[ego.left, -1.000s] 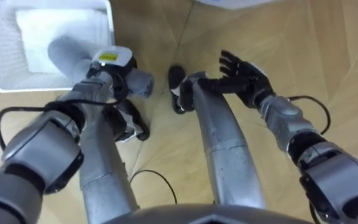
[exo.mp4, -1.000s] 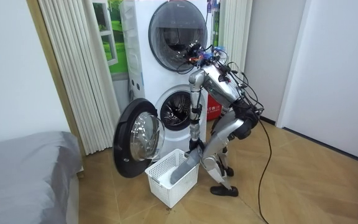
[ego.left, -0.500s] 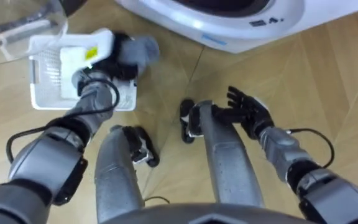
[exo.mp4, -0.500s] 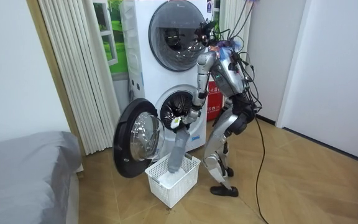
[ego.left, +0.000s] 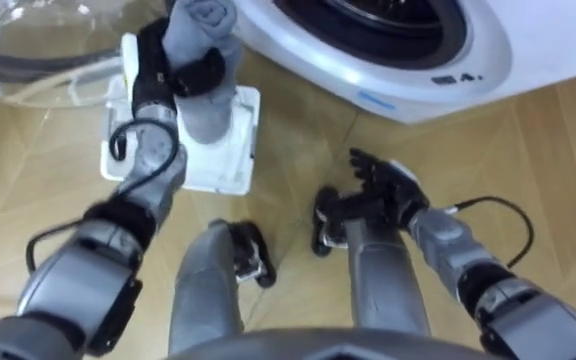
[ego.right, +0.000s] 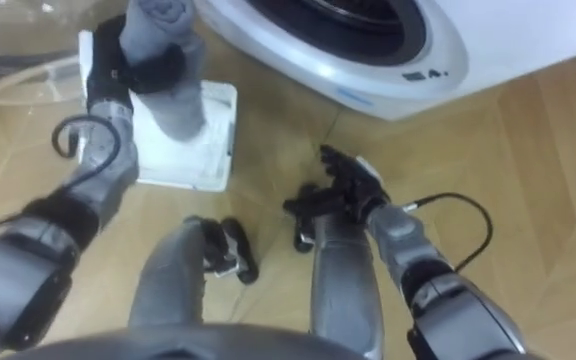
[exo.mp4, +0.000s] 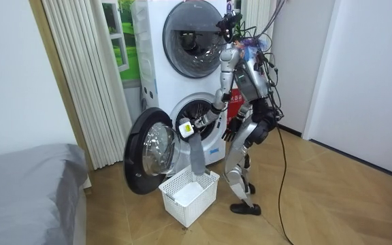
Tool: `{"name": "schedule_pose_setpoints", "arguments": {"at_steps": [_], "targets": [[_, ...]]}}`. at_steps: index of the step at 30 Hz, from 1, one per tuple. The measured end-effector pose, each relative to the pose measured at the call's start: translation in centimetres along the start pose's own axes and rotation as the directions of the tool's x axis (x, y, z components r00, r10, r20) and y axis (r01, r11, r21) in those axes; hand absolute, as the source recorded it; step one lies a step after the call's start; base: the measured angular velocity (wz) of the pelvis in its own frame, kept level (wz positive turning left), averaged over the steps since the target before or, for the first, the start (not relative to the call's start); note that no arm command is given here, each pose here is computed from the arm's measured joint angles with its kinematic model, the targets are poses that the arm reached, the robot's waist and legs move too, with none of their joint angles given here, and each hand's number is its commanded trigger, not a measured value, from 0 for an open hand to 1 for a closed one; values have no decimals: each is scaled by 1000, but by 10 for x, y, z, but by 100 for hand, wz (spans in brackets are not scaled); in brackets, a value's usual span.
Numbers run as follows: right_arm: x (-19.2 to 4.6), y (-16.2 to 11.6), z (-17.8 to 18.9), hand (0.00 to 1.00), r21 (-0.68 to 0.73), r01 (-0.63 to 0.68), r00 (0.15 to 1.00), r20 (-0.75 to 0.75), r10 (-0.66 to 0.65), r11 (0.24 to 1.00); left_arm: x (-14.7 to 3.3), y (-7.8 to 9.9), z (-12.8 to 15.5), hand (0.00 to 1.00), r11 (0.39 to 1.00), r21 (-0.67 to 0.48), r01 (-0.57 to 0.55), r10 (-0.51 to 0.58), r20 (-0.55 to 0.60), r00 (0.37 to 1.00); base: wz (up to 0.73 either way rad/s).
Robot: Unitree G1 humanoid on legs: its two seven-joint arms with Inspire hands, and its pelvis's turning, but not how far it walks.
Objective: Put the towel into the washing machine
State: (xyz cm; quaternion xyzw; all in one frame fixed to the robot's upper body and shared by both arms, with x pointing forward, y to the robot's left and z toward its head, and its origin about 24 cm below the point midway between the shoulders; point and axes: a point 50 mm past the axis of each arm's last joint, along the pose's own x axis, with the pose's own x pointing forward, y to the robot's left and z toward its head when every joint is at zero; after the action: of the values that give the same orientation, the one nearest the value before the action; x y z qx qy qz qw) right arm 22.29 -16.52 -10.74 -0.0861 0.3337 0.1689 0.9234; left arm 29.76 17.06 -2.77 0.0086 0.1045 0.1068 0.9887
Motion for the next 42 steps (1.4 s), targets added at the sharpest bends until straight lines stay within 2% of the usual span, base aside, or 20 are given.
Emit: {"name": "schedule_pose_setpoints", "arguments": {"at_steps": [2, 6, 8, 13, 17, 20, 26, 27, 28, 34, 42], "targets": [[1, 1, 2, 0, -2, -7, 1000, -3, 7, 1000, -8, -4, -14, 100, 990, -127, 56, -66, -76, 995, 18], [4, 4, 6, 0, -19, -18, 1000, 0, 18, 1000, -19, -14, -31, 100, 947, -288, 146, -196, -151, 969, 4], [5, 4, 11, 0, -39, -25, 1000, 16, 25, 999, -23, -26, -34, 100, 896, -396, 201, -283, -161, 946, 6], [3, 5, 15, 0, -37, -27, 998, 47, 29, 999, -33, -39, -37, 100, 785, -537, 310, -438, -127, 890, 1], [2, 5, 14, 0, -24, -22, 998, 60, 24, 999, -37, -39, -40, 100, 729, -602, 327, -484, -115, 868, 0], [2, 8, 16, 0, -15, -29, 997, 75, 30, 999, -39, -36, -44, 100, 692, -660, 291, -477, -116, 871, -3], [3, 9, 20, 0, -17, -31, 995, 89, 33, 999, -41, -38, -44, 100, 647, -703, 294, -493, -92, 865, 0], [3, 9, 20, 91, -17, -31, 995, 89, 33, 999, -41, -38, -44, 100, 646, -704, 296, -495, -91, 864, 0], [3, 9, 20, 100, -16, -31, 995, 89, 32, 999, -41, -38, -44, 100, 643, -706, 298, -498, -90, 863, 0], [2, 7, 21, 100, -15, -16, 996, 88, 17, 1000, -46, -41, -50, 100, 590, -758, 277, -524, -99, 846, 0], [2, 6, 17, 100, -13, 8, 998, 60, -7, 1000, -51, -49, -51, 100, 550, -778, 304, -570, -84, 817, 0]]}}
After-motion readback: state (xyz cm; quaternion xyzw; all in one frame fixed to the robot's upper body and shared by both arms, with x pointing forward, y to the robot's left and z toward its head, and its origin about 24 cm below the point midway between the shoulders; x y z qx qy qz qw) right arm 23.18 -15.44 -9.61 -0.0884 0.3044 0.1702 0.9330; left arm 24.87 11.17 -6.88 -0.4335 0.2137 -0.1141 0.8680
